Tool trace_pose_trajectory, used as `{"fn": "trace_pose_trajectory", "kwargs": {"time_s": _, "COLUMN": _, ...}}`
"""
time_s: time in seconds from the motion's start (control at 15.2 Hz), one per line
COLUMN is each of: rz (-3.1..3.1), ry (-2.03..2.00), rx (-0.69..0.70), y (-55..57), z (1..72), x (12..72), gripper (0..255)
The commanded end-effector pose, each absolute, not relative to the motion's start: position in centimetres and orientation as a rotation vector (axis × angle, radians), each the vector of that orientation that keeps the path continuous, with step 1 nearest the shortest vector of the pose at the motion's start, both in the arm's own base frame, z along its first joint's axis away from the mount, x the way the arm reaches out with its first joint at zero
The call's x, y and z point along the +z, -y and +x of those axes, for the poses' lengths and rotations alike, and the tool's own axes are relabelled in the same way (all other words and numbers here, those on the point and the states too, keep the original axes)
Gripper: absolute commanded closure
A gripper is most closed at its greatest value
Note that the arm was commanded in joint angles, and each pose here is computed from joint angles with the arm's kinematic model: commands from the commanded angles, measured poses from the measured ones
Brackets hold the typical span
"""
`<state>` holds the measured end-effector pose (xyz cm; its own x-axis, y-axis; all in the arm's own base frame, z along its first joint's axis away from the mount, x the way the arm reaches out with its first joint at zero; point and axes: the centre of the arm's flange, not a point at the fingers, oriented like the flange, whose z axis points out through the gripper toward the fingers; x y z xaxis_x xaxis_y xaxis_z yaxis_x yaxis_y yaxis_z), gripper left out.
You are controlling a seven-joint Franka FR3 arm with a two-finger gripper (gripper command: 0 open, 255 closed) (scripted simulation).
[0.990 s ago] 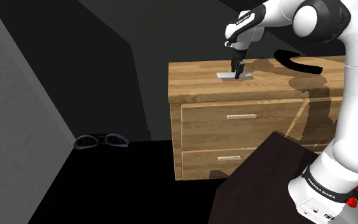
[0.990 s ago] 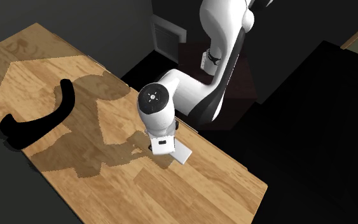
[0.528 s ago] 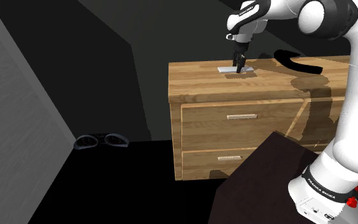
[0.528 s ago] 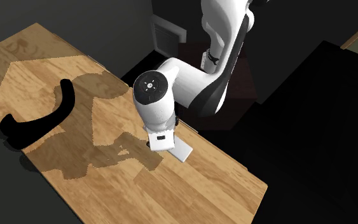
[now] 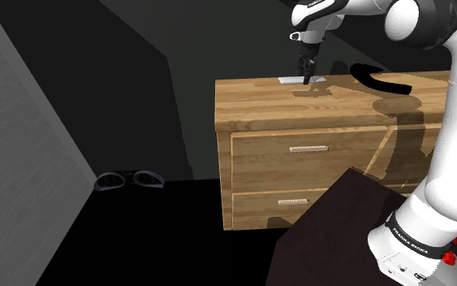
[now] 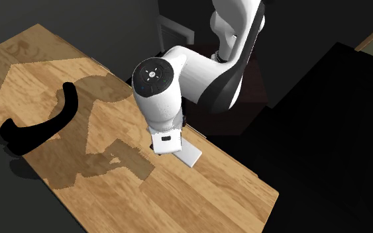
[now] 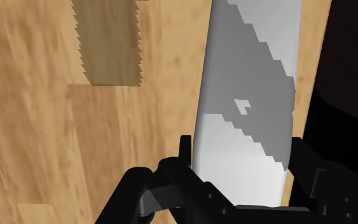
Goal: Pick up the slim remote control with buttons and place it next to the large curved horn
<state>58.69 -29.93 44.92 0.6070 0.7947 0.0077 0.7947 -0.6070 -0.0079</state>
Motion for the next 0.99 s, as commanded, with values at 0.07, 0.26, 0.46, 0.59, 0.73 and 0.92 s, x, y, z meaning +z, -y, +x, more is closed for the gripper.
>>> {"fn": "trace_pose_trajectory", "kwargs": {"time_s": 0.07, "rz": -2.807, "ry": 1.388, "rx": -0.005, "y": 30.0, "z": 58.6, "x": 46.5, "gripper": 255}}
{"fn": "trace_pose_trajectory", "kwargs": {"time_s": 0.26, "rz": -2.807, "ry": 1.388, "rx": -0.005, "y": 30.0, "z": 58.6, "x": 47.7, "gripper": 255}}
{"fn": "trace_pose_trajectory", "kwargs": {"time_s": 0.46, "rz": -2.807, "ry": 1.388, "rx": -0.005, "y": 32.6, "z": 55.6, "x": 47.7, "gripper": 255}}
{"fn": "trace_pose_trajectory", "kwargs": {"time_s": 0.59, "rz": -2.807, "ry": 1.388, "rx": -0.005, "y": 34.4, "z": 53.7, "x": 47.7, "gripper": 255}}
{"fn": "trace_pose_trajectory", "kwargs": {"time_s": 0.73, "rz": -2.807, "ry": 1.388, "rx": -0.005, "y": 36.1, "z": 51.7, "x": 47.7, "gripper": 255}}
{"fn": "trace_pose_trajectory", "kwargs": {"time_s": 0.92, "rz": -2.807, "ry": 1.388, "rx": -0.005, "y": 38.7, "z": 48.7, "x": 47.7, "gripper": 255}}
